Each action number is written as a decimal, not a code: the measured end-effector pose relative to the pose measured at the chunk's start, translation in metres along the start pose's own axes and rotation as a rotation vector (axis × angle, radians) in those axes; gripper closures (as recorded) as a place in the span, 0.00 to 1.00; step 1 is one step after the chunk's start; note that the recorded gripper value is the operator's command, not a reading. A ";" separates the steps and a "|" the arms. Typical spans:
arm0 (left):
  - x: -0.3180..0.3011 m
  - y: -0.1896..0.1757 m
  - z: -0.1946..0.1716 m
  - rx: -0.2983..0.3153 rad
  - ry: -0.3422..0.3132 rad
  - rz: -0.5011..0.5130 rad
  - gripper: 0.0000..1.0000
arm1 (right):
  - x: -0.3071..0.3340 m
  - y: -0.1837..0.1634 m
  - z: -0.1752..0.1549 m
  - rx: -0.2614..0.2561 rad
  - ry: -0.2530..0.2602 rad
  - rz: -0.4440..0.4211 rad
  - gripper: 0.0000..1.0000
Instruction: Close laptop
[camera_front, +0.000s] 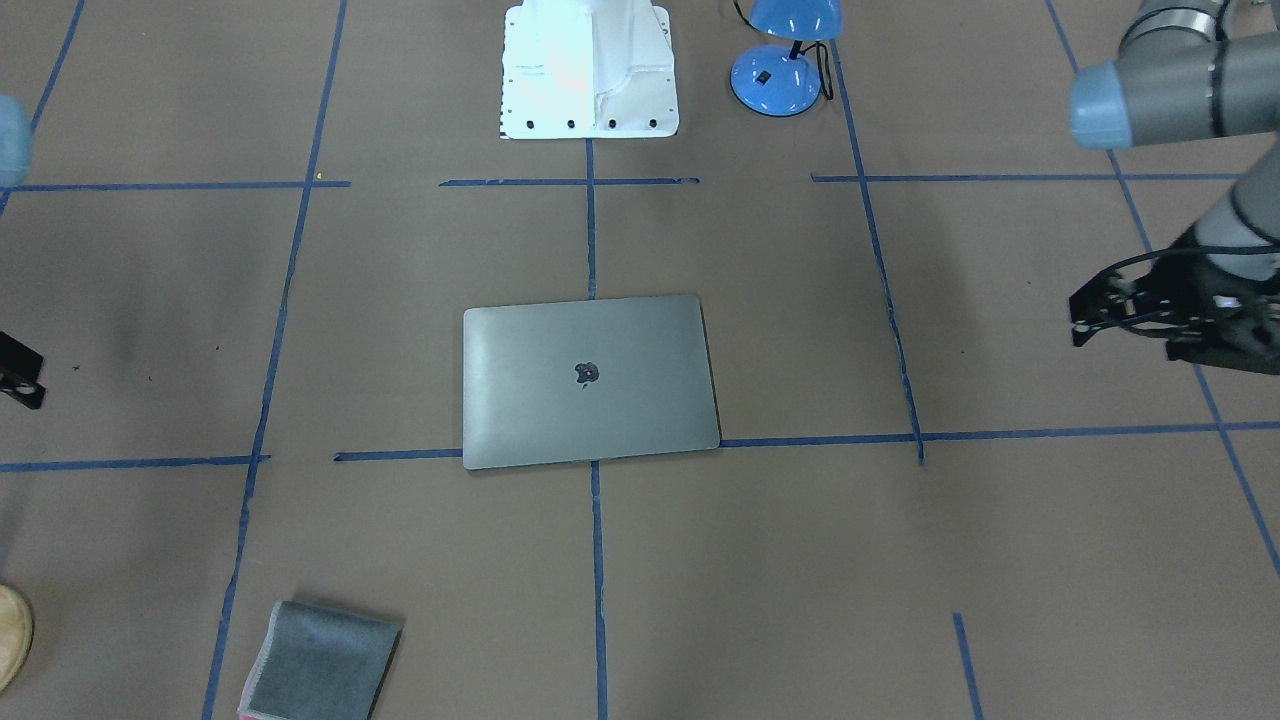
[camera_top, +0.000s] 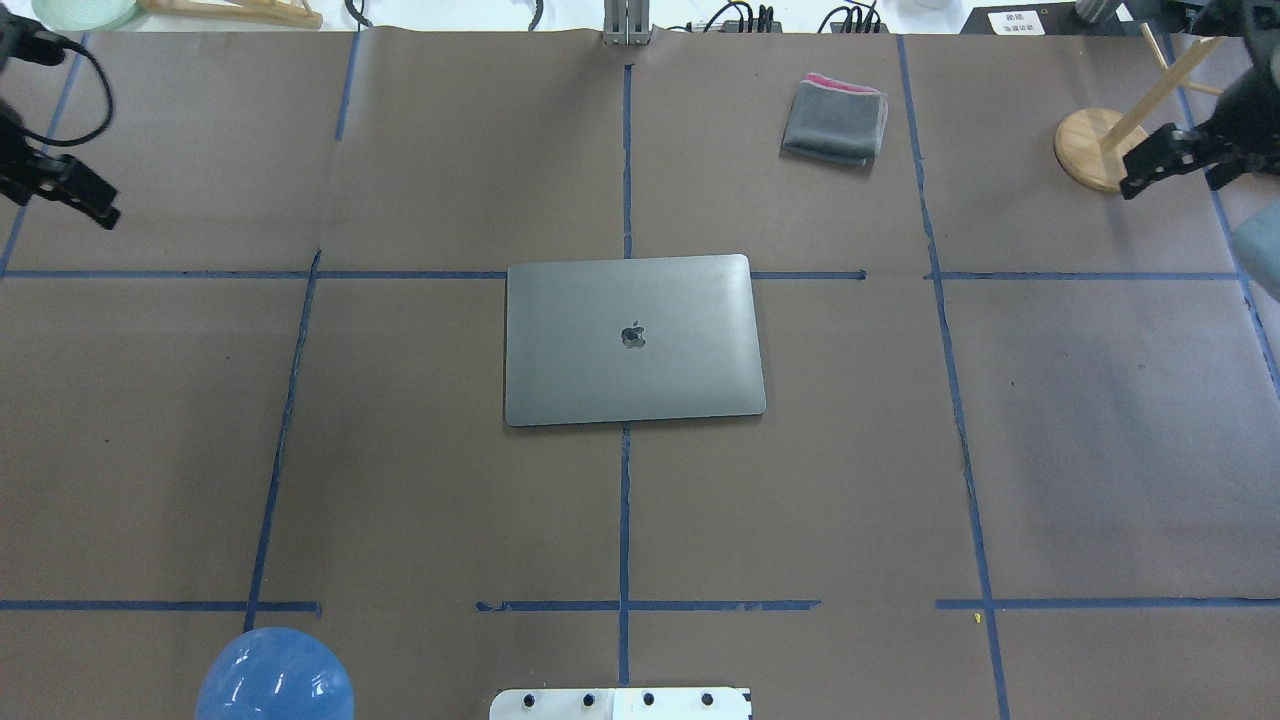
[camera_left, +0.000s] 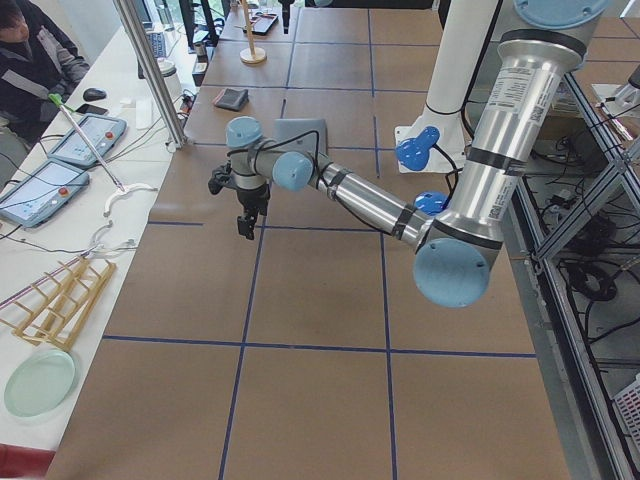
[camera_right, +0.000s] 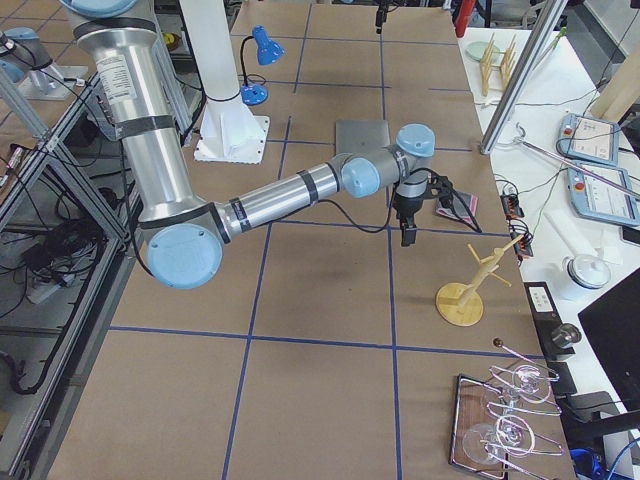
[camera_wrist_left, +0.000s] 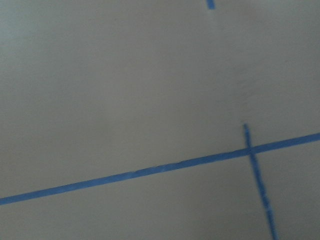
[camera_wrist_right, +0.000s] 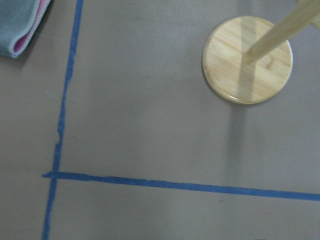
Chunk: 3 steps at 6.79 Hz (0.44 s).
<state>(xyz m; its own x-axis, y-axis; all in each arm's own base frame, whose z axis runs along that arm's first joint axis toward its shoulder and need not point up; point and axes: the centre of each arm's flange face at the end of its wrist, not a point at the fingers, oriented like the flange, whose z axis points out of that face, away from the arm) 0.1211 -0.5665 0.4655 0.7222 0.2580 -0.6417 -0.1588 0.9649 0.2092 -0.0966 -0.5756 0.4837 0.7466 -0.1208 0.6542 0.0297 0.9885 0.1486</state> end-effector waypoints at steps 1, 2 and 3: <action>-0.063 0.035 -0.010 -0.006 0.012 -0.010 0.00 | 0.064 0.027 -0.007 -0.015 0.005 -0.052 0.00; -0.106 0.067 -0.013 -0.015 0.015 -0.034 0.00 | 0.111 0.054 -0.018 -0.032 0.004 -0.073 0.00; -0.141 0.097 -0.016 -0.027 0.024 -0.061 0.00 | 0.144 0.084 -0.025 -0.059 -0.006 -0.062 0.01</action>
<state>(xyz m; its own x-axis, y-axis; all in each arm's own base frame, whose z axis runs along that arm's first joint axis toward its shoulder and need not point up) -0.0064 -0.5082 0.5647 0.7147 0.1991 -0.6705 -0.1334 0.9798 0.1488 0.0299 -0.5079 0.5715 0.7381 -0.1828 0.6495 0.1155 0.9826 0.1453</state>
